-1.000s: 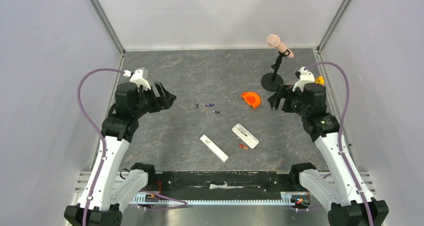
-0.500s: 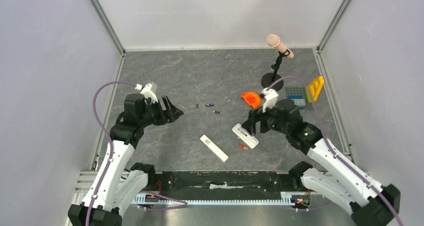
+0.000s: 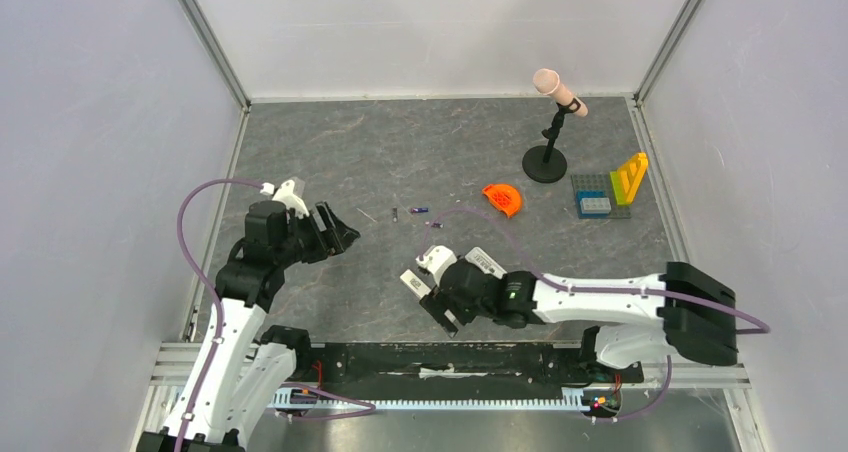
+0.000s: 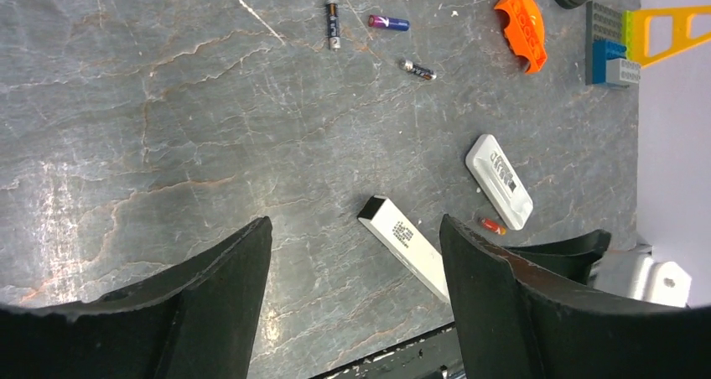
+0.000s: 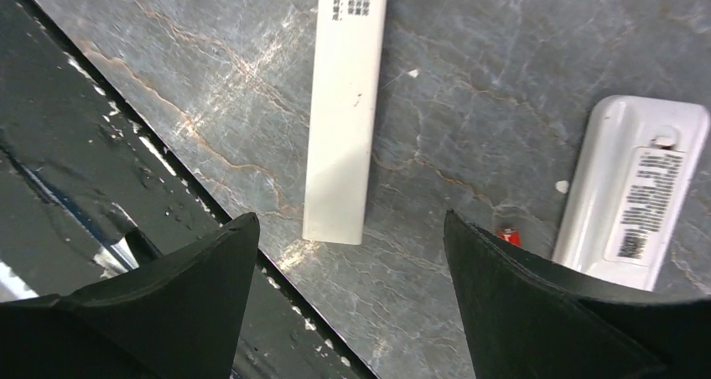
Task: Load the batteries into the remote control
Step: Pick up the remote control from the center of the board.
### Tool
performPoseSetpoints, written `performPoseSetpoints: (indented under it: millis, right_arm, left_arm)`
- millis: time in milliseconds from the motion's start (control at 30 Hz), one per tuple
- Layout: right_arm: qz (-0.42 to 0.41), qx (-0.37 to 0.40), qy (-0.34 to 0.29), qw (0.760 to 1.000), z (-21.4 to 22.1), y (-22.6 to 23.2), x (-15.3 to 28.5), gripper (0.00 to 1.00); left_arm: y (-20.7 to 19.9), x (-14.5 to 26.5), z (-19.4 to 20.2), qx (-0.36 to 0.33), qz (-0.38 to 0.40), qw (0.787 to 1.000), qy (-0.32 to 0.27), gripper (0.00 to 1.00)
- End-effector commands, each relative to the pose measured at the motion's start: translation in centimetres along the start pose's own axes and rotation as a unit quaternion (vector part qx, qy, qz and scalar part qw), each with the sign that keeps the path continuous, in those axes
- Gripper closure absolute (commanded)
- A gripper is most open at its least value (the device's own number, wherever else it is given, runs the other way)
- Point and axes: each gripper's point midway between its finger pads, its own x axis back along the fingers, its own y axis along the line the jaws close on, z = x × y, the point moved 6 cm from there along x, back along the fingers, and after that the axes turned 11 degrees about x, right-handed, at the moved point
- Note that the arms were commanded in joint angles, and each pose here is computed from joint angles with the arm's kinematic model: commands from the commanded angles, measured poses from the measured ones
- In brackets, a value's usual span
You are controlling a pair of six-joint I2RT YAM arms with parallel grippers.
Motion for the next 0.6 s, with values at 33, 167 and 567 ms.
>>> performPoseSetpoints:
  millis: [33, 167, 567]
  right_arm:
    - [0.027, -0.018, -0.019, 0.999, -1.8, 1.2, -1.3, 0.17]
    - [0.023, -0.025, 0.0, 0.999, -0.9, 1.7, -2.4, 0.19]
    - [0.042, -0.03, 0.02, 0.998, 0.2, 1.7, -4.2, 0.42]
  left_arm:
    - [-0.3, 0.6, -0.5, 0.019, -0.008, 1.0, -0.018, 0.21]
    - [-0.3, 0.7, -0.5, 0.019, -0.009, 1.0, -0.021, 0.22]
    - [-0.1, 0.6, -0.5, 0.018, -0.012, 1.0, -0.023, 0.23]
